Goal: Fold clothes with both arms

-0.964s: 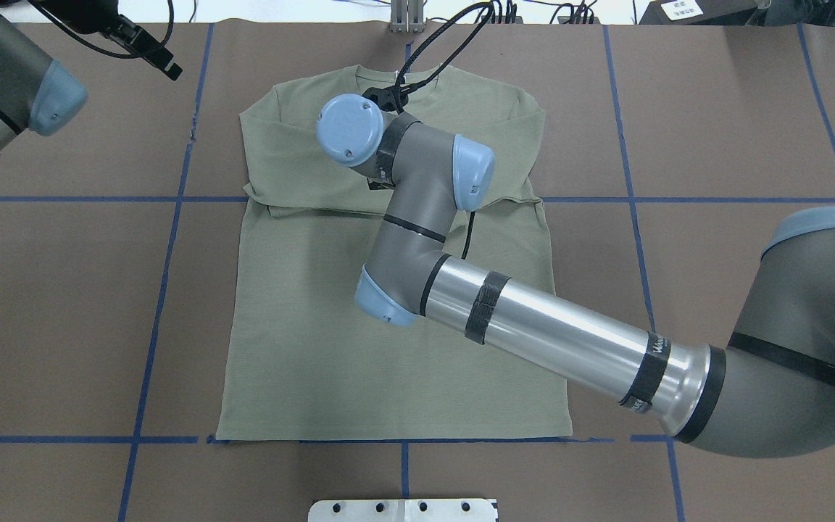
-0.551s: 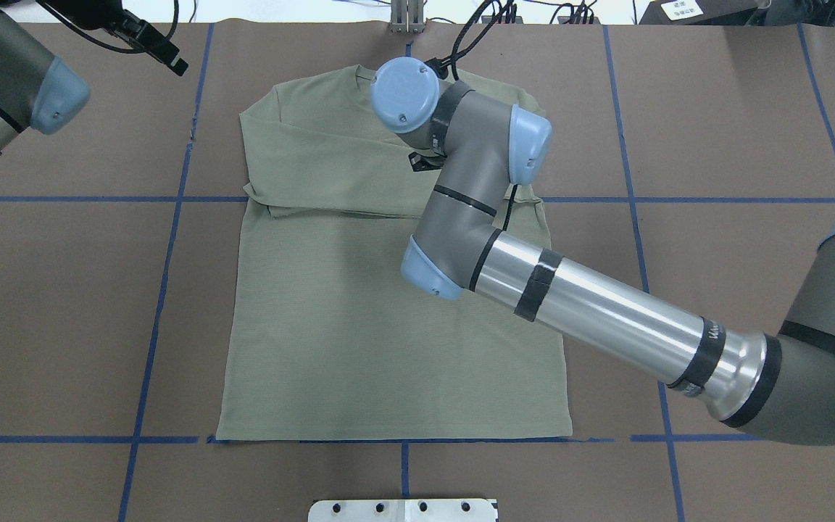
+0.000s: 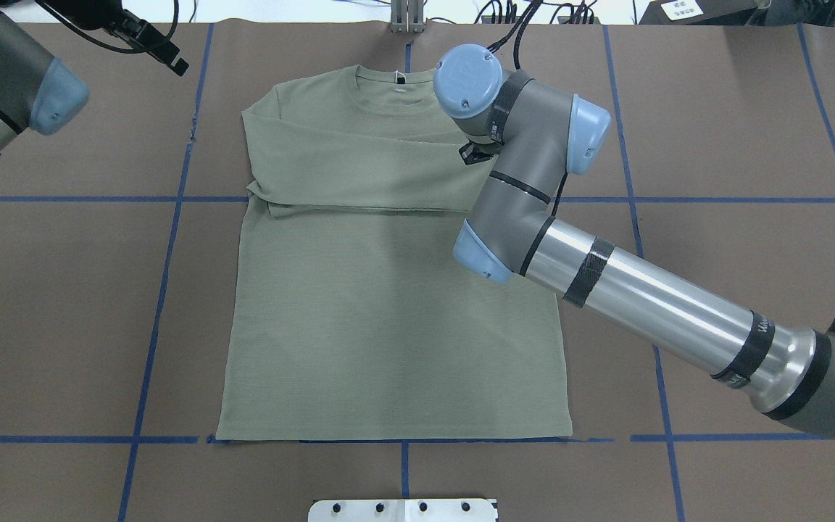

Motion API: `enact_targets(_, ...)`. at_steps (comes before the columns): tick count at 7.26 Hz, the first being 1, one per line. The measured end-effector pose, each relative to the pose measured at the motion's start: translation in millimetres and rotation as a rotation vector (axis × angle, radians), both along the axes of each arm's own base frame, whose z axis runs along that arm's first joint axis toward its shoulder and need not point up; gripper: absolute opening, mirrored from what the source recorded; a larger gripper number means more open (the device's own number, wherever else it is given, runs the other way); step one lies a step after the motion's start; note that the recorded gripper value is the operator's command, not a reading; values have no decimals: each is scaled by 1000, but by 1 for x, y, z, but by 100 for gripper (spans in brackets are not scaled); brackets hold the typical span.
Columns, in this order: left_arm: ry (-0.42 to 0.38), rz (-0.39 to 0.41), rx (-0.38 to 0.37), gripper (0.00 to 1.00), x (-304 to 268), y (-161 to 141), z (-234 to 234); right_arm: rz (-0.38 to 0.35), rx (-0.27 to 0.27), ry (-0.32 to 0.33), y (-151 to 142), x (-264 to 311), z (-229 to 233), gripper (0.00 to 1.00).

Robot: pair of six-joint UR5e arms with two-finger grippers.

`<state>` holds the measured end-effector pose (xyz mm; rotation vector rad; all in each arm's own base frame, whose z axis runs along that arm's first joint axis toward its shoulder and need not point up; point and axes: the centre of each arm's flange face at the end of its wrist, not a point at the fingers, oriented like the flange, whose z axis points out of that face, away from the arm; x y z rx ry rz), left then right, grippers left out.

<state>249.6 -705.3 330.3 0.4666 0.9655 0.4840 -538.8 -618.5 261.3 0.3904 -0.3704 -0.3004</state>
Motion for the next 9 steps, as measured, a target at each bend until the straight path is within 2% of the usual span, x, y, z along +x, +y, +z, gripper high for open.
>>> enact_targets(2,-1,-1,0,100,-1,1,1,-4,15,-8,-2,2,7,100)
enact_targets(3,0,-8,-3,100,-2,1,0,-1,22,-40,-6,7,7,100)
enact_targets(4,9,-29,-23,100,-3,6,-4,-6,-5,-93,-15,20,4,100)
enact_targets(5,21,-76,-57,100,-2,20,-13,-6,-64,-170,-21,41,3,100)
enact_targets(6,32,-139,-97,100,17,52,-24,39,-130,-251,-13,62,7,100)
enact_targets(7,56,-193,-154,100,46,96,-36,110,-194,-332,13,83,13,100)
enact_targets(9,124,-264,-286,100,87,191,-52,227,-323,-472,89,124,26,100)
